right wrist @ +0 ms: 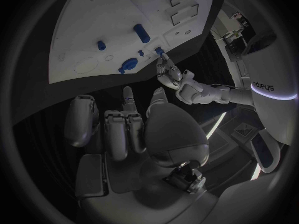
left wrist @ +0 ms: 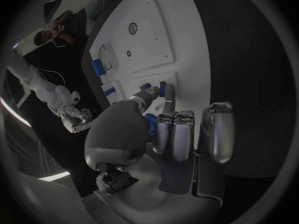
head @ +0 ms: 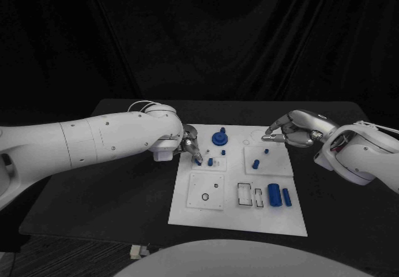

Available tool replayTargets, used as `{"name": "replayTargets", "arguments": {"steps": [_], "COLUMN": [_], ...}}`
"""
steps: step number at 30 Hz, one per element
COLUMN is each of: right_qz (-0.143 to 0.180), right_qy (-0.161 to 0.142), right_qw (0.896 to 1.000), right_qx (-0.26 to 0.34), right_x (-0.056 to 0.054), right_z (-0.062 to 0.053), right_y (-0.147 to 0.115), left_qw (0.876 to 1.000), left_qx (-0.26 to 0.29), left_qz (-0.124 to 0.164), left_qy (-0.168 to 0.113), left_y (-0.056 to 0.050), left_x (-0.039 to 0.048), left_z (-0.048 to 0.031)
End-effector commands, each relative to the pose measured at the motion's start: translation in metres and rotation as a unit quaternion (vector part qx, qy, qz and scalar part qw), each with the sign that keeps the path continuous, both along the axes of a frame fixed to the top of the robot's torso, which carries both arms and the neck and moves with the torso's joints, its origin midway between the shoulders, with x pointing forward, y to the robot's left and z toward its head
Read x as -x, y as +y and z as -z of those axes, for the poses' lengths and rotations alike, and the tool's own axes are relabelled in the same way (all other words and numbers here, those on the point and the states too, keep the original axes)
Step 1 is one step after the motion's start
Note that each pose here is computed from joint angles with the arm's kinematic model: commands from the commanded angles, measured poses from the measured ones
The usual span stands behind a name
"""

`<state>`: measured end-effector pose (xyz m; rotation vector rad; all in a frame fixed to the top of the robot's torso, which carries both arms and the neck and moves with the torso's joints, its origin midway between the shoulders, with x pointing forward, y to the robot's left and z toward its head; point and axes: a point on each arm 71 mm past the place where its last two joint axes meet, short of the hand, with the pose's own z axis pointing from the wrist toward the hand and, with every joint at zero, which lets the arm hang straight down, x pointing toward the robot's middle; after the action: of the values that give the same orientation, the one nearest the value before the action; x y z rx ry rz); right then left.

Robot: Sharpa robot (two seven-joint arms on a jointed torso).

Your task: Assemble the parts on the task board

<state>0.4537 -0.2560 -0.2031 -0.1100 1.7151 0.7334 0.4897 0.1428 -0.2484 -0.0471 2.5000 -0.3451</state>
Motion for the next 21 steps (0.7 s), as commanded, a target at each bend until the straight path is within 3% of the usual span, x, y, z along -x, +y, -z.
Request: {"name": "replayTargets", "arguments": {"steps": [1, 21], "right_qz": [0.004, 0.003], "right_qy": [0.004, 0.004], "right_qw": [1.000, 1.000], "right_qx": [0.003, 0.002], "right_x": [0.0002, 0.0005], "right_z": [0.0013, 0.0013], "right_y": [-0.0002, 0.0000], "left_qw": [1.000, 1.000], "left_qx": [0.005, -0.002], "left_qz": [0.004, 0.012], "left_qy": [0.002, 0.014], "left_y": [-0.0028, -0.0039], "left_x": [0.0012, 0.0016], "left_z": [0.0012, 0.0045]}}
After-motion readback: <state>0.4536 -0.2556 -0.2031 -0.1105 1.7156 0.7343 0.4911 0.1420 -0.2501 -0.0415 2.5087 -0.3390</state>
